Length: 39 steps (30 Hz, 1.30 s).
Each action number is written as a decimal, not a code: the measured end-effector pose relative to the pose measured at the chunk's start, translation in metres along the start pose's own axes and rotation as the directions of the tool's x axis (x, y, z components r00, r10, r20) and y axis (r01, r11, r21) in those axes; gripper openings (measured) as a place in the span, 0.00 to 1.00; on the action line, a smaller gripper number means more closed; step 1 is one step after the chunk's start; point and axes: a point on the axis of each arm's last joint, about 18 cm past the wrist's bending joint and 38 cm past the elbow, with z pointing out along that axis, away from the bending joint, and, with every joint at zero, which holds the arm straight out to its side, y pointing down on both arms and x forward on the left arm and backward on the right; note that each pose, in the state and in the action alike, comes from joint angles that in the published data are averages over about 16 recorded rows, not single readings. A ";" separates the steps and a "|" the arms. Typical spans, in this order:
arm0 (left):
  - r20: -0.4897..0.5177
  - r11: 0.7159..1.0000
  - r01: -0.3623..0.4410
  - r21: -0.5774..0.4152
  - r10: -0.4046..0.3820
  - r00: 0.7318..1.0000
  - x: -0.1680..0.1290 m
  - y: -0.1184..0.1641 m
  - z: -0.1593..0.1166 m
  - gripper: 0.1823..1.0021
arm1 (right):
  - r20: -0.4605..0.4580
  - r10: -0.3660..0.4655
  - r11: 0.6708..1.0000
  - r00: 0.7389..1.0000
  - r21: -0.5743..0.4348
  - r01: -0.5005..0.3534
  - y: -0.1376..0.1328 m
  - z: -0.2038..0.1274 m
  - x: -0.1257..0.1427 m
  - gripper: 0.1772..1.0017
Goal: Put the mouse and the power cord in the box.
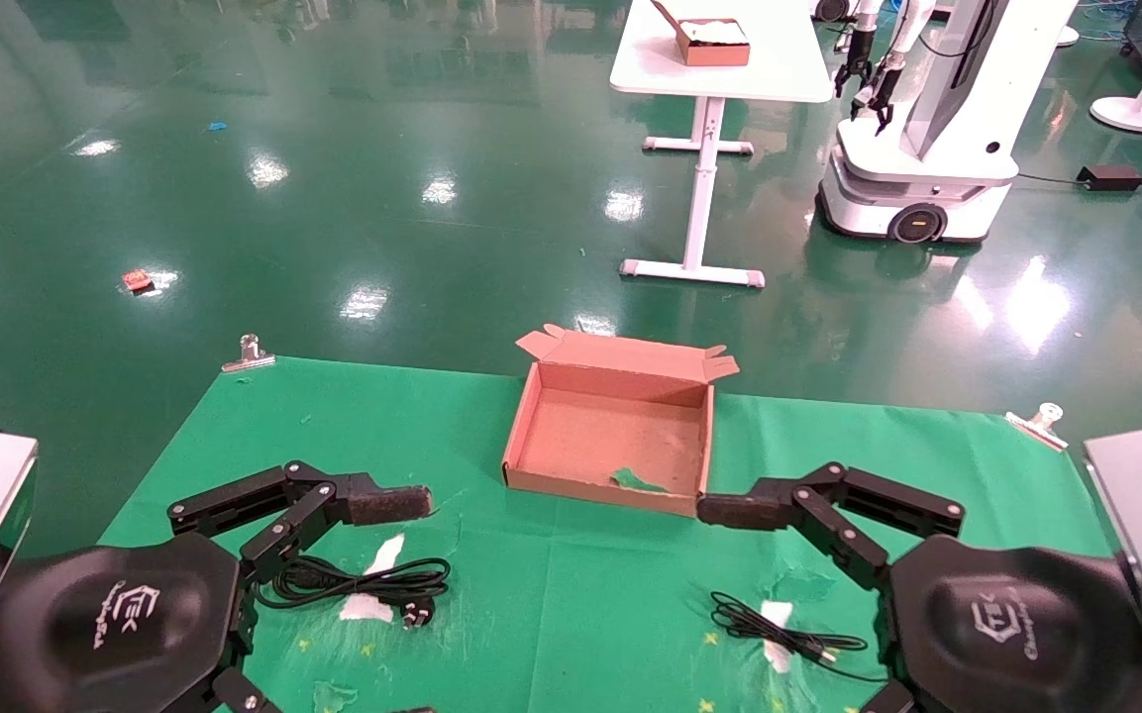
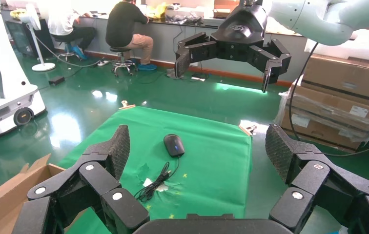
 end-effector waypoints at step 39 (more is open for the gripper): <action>-0.100 0.896 -0.191 -0.401 0.165 0.981 -0.045 0.062 0.018 1.00 | -0.044 -0.069 0.931 0.997 -0.363 0.048 0.071 -0.043 0.028 1.00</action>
